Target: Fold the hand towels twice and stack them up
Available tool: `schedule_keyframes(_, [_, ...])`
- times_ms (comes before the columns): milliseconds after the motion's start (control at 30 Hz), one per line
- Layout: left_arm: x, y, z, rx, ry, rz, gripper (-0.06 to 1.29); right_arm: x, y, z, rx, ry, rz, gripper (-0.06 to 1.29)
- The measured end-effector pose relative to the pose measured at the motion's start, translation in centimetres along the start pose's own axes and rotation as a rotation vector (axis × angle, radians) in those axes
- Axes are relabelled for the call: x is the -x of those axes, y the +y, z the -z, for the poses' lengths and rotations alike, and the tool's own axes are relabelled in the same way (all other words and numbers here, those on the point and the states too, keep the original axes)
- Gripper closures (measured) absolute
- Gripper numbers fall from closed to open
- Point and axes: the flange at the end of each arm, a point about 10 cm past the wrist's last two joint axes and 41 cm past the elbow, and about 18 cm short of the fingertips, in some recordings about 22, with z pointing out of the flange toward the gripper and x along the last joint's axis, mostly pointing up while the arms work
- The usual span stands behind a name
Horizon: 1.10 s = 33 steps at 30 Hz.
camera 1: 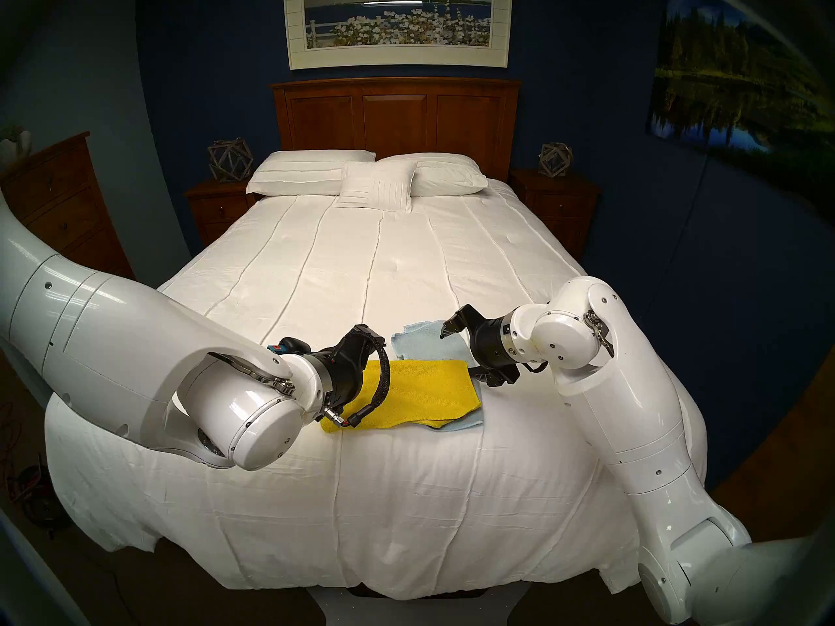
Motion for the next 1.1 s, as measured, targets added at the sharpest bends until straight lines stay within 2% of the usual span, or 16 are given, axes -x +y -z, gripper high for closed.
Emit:
schedule_keyframes(333, [0.0, 0.0, 0.0, 0.000, 0.000, 0.000, 0.00, -0.2, 0.2, -0.4, 0.009, 0.004, -0.005, 0.01])
schedule_keyframes(400, [0.0, 0.0, 0.0, -0.001, 0.001, 0.000, 0.00, -0.1, 0.2, -0.4, 0.009, 0.002, -0.006, 0.07])
schedule_keyframes(433, [0.0, -0.1, 0.0, -0.002, 0.002, 0.000, 0.00, -0.1, 0.3, -0.4, 0.009, 0.001, -0.007, 0.15])
schedule_keyframes(500, [-0.1, -0.3, 0.2, -0.008, 0.004, 0.002, 0.00, -0.1, 0.3, -0.5, 0.009, -0.003, -0.009, 0.72])
schedule_keyframes(567, [-0.2, -0.7, 0.5, -0.020, 0.009, 0.002, 0.00, -0.1, 0.3, -0.5, 0.009, -0.005, -0.009, 0.87])
schedule_keyframes(633, [-0.3, -1.1, 0.8, -0.032, 0.017, 0.003, 0.00, -0.1, 0.3, -0.5, 0.008, -0.007, -0.010, 0.94])
schedule_keyframes(700, [-0.7, -1.6, 1.2, -0.046, 0.035, 0.004, 0.00, 0.0, 0.3, -0.5, 0.006, -0.010, -0.011, 1.25])
schedule_keyframes(1100, [-3.3, -3.0, 3.1, -0.077, 0.136, 0.025, 0.00, 0.5, -0.7, 0.1, -0.029, -0.035, -0.009, 1.25])
